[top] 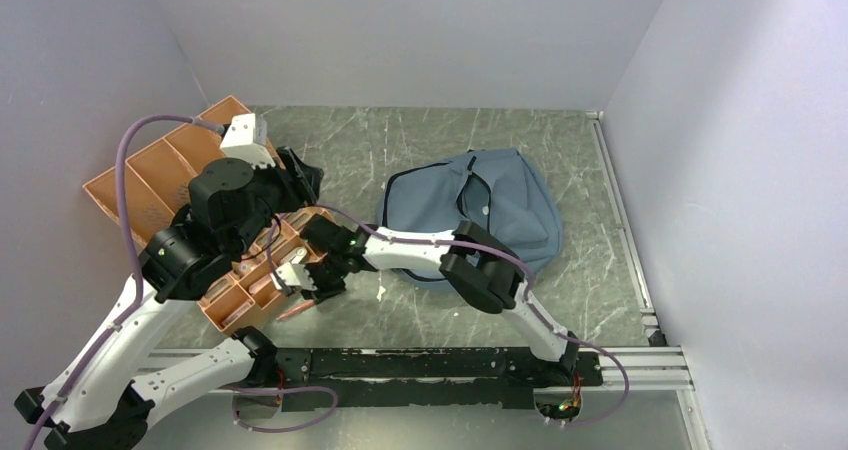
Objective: Pack the student bag
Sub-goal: Pick up the stationery from the center of the board.
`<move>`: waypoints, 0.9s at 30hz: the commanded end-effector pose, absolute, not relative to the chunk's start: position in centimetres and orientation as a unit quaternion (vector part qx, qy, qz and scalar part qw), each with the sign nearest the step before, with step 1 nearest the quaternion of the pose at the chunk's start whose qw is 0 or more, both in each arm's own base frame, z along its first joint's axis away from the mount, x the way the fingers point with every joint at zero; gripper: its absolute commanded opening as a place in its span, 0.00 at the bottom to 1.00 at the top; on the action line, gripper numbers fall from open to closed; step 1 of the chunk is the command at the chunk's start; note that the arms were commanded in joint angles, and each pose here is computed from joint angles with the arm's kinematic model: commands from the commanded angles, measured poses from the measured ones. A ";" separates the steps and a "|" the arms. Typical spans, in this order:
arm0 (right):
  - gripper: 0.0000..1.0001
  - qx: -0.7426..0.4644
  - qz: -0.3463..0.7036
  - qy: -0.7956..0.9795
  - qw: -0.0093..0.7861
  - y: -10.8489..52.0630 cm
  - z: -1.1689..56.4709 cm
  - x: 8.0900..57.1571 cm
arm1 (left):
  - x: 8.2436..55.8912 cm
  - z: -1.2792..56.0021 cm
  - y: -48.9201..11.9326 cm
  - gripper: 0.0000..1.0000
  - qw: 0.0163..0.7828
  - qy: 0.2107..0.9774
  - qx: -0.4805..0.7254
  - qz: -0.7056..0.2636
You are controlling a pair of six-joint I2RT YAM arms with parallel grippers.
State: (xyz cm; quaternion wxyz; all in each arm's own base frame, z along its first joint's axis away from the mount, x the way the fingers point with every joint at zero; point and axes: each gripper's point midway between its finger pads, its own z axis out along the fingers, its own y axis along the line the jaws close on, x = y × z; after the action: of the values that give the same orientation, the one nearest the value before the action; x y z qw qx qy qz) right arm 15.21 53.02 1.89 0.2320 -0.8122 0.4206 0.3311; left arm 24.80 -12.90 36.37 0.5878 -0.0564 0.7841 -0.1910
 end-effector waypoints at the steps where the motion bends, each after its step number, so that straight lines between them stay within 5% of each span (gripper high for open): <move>1: 0.00 -0.800 0.290 0.476 0.220 49.0 0.5 15.6 | 25.2 36.8 -13.4 0.62 0.594 0.777 -0.050 -0.200; 19: 0.00 -0.494 0.335 0.639 0.485 42.5 16.1 20.5 | 26.5 40.5 -17.0 0.71 0.620 0.743 0.013 -0.254; 27: 0.00 -0.214 0.369 0.698 0.575 35.1 21.1 27.0 | 26.3 42.7 -19.6 0.76 0.629 0.707 0.039 -0.320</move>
State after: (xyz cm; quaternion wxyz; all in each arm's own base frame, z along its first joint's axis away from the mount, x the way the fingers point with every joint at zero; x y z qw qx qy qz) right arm 23.31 37.42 16.08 0.5069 -0.3900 0.6912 0.3365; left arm 26.64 -18.14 39.03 0.6028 0.0188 0.7519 -0.2663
